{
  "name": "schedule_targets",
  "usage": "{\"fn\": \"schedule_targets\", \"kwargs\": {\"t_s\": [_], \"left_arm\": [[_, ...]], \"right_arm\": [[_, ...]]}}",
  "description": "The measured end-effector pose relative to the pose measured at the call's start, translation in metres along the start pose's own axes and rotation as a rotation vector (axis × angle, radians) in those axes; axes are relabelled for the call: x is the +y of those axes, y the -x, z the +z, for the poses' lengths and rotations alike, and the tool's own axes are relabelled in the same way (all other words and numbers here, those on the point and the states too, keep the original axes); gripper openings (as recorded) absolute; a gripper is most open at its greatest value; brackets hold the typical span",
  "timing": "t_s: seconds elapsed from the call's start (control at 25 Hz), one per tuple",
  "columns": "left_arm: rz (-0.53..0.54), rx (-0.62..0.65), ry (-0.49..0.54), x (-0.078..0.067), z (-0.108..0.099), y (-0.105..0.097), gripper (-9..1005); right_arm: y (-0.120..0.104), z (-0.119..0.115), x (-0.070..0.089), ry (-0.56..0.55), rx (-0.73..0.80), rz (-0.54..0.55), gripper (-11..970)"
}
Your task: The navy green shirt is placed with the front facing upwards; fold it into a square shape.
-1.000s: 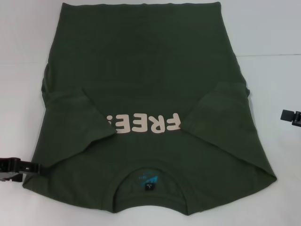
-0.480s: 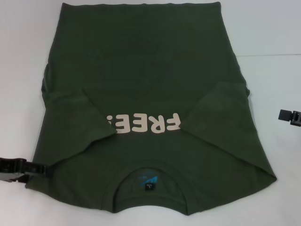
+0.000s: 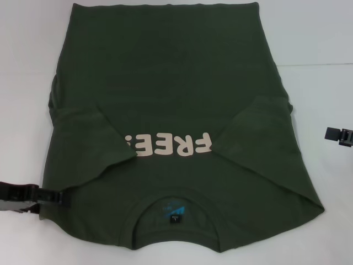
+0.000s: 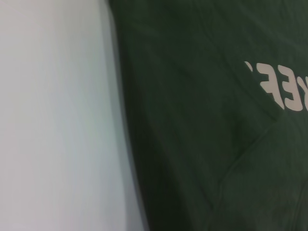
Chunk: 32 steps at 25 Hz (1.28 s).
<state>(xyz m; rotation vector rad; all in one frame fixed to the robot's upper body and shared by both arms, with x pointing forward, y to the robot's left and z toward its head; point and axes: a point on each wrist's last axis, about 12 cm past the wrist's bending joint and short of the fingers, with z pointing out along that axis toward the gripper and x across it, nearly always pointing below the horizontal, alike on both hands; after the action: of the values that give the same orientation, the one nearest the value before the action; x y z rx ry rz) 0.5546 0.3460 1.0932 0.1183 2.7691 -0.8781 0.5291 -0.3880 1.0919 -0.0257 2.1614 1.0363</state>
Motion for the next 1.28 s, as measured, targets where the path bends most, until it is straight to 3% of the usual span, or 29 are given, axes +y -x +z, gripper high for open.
{"fn": "schedule_targets", "kwargs": {"t_s": [0.76,1.16,1.28], "left_arm": [[0.055,0.04,0.004,-0.011,0.011,0.006,782],[0.074,0.038,0.025,-0.012,0.013,0.009,558],[0.074,0.036,0.024,-0.012,0.013,0.009,451]], "right_arm": [[0.002,0.001,0.0,-0.006,-0.004,-0.002,928],[0.001,0.001,0.0,-0.004,-0.003,0.0,927],[0.002,0.002,0.0,-0.003,-0.004,0.005,926]]}}
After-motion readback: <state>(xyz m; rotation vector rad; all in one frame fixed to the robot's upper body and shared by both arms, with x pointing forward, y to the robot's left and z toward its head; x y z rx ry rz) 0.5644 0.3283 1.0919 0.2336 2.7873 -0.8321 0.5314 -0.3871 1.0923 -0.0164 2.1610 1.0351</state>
